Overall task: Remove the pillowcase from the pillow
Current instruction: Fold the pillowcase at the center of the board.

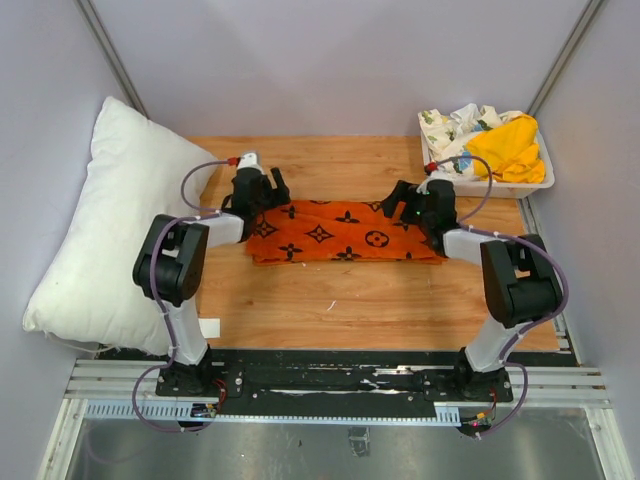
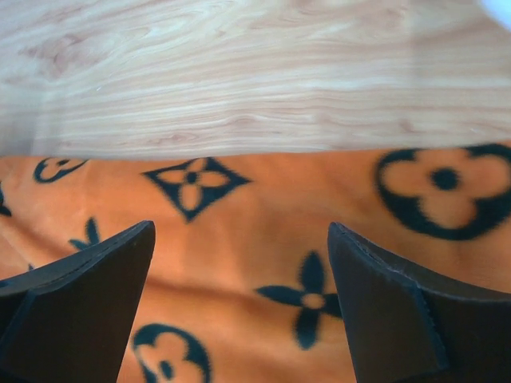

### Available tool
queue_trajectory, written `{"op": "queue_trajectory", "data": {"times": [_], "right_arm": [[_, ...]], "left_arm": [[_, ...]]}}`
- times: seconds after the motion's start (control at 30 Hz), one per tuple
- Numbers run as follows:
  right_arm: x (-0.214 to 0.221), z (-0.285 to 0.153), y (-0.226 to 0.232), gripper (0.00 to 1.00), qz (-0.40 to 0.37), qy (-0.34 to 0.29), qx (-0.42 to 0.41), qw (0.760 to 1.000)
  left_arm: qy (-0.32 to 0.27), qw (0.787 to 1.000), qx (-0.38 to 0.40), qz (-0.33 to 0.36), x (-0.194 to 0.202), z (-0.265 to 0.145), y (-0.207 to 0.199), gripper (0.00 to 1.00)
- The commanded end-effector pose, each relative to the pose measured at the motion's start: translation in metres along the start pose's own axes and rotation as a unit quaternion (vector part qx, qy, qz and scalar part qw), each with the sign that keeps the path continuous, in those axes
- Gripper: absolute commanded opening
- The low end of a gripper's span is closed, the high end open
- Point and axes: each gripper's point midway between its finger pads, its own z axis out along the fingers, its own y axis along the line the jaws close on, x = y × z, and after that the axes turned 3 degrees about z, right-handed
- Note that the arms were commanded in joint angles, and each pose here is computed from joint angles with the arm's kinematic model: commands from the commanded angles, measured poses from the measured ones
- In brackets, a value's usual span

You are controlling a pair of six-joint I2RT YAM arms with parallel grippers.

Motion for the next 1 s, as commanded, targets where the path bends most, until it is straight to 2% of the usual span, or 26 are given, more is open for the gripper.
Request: {"op": "queue_trajectory", "data": {"times": [0.0,0.07,0.17,0.37,0.53,0.63,0.77,0.97], "right_arm": [[-0.019,-0.006,0.053,0.91,-0.151,-0.041,0.035,0.987],[-0.02,-0.005,0.068,0.93,-0.208,-0.058,0.061,0.974],[-0.01,0.008,0.085,0.94,-0.268,-0.065,0.072,0.958],[0.037,0.04,0.104,0.94,-0.332,-0.029,0.051,0.941],[0.063,0.039,0.088,0.95,-0.348,0.016,0.085,0.933],[0.063,0.028,0.071,0.97,-0.351,0.035,0.121,0.928],[0.053,0.014,0.045,1.0,-0.334,0.058,0.161,0.927],[0.019,-0.004,-0.01,1.0,-0.246,0.059,0.205,0.946]], "left_arm": [[-0.089,0.986,-0.046,0.13,-0.038,-0.029,-0.052,0.89],[-0.119,0.979,-0.066,0.149,-0.036,-0.038,-0.062,0.91],[-0.139,0.977,-0.056,0.155,-0.017,-0.039,-0.081,0.94],[-0.125,0.978,-0.024,0.168,0.031,-0.023,-0.112,0.97],[-0.105,0.976,-0.034,0.186,0.041,-0.021,-0.117,0.99],[-0.061,0.977,-0.057,0.198,0.053,-0.019,-0.105,0.99],[0.001,0.985,-0.072,0.159,0.064,-0.018,-0.069,0.99],[0.046,0.986,-0.118,0.109,0.061,-0.027,0.002,0.99]]}}
